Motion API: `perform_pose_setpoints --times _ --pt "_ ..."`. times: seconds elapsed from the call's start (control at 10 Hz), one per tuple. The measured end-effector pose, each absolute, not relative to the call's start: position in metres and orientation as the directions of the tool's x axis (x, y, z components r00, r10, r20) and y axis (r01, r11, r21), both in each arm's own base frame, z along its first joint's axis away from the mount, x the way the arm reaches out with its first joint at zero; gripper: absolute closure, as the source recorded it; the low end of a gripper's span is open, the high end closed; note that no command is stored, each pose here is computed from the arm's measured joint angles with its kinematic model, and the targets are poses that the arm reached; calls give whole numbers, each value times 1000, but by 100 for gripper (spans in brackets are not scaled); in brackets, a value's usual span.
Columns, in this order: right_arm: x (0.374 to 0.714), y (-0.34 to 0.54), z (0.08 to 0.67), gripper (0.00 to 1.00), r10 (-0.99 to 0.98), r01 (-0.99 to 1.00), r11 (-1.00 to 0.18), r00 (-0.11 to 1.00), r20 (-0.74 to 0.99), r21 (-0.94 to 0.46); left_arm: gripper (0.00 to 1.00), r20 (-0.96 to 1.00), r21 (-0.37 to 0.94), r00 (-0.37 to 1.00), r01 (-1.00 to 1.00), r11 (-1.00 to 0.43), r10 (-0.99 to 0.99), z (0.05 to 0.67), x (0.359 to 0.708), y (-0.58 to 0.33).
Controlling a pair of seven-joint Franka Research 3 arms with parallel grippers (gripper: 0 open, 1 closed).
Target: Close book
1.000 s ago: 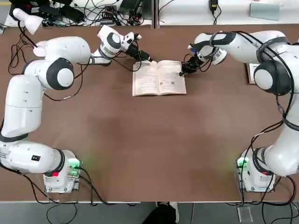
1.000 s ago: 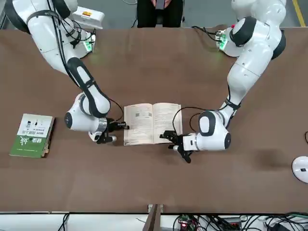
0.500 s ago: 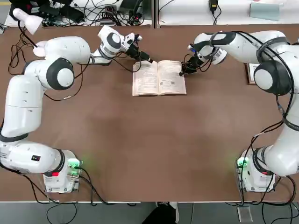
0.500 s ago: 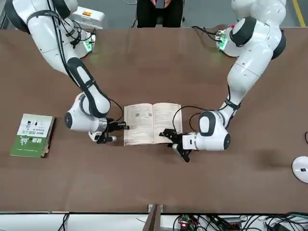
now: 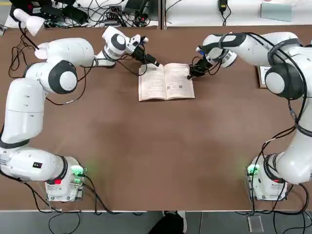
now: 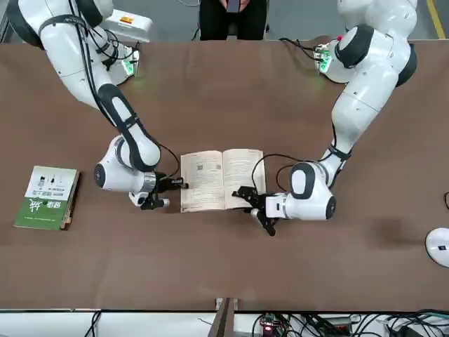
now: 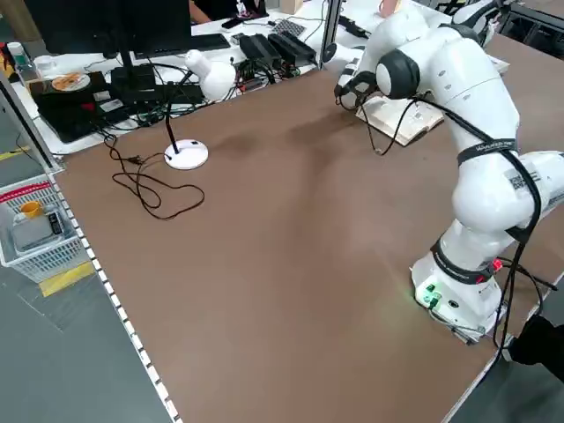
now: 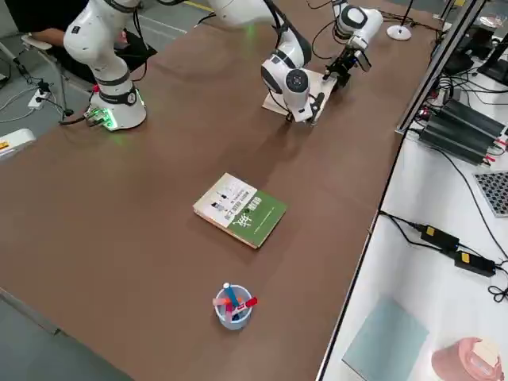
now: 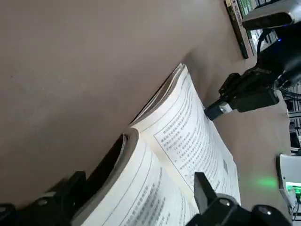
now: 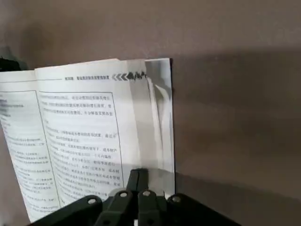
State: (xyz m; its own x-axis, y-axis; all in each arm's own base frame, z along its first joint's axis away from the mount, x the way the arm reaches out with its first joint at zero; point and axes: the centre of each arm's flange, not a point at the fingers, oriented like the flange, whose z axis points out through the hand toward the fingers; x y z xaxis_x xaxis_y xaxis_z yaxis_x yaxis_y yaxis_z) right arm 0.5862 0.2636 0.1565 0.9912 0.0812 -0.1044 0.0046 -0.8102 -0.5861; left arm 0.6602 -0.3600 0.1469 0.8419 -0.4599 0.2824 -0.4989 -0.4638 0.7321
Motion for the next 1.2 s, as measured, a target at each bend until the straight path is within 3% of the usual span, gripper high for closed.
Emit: perform_pose_setpoints --times 1.2 --pt "586 264 157 99 81 5 -810 991 -104 -586 0 234 780 844 -459 -424 -483 157 663 -351"
